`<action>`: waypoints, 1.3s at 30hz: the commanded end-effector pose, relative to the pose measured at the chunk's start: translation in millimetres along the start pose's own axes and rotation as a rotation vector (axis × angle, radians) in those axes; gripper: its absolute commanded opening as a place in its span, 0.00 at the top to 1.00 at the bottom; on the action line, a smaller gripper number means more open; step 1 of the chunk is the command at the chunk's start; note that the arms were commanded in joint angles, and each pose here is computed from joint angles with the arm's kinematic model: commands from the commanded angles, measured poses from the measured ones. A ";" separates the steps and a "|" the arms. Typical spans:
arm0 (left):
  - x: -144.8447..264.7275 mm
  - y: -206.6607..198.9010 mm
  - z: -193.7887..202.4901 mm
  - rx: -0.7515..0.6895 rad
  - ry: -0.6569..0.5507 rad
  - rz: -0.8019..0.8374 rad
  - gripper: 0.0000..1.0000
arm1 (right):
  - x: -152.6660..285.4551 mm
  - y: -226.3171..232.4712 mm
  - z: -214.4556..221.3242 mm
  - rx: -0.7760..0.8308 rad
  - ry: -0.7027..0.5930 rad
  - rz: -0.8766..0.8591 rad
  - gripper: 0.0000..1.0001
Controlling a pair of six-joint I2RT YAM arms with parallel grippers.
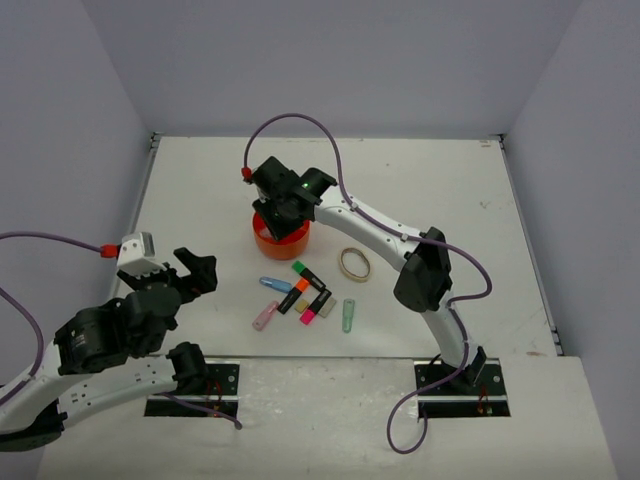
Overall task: Sort the stationery into containers
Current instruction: Place the stationery in the storage box, then pick up the pen from the center of the board.
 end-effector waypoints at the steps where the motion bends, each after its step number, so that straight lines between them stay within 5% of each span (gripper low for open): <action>1: 0.6 4.7 -8.1 0.046 -0.045 -0.011 0.00 | 17.1 6.6 -18.8 0.018 -0.076 -0.009 0.47; 3: 0.5 4.8 -7.9 0.044 -0.044 -0.012 0.00 | 26.6 6.8 -23.9 0.018 -0.098 -0.012 0.38; 16: -1.8 2.9 -5.0 0.026 -0.038 -0.025 0.00 | 119.1 -10.9 -11.8 -0.023 -0.282 0.041 0.31; 28: -5.3 -1.6 0.9 -0.005 -0.021 -0.037 0.00 | 77.5 -26.6 96.2 -0.087 -0.180 0.070 0.35; 39: -8.8 -5.2 5.8 -0.037 -0.011 -0.048 0.00 | 7.4 -25.5 112.5 -0.041 -0.088 0.072 0.46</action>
Point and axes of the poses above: each gripper's point midway between its finger pads, its own x axis back along the fingers, its own y axis along the line the jaws close on, z = x × y, the point moved 2 cm from there along x, back along the fingers, and after that the axes turned 6 degrees about x, right-handed, at the moved point
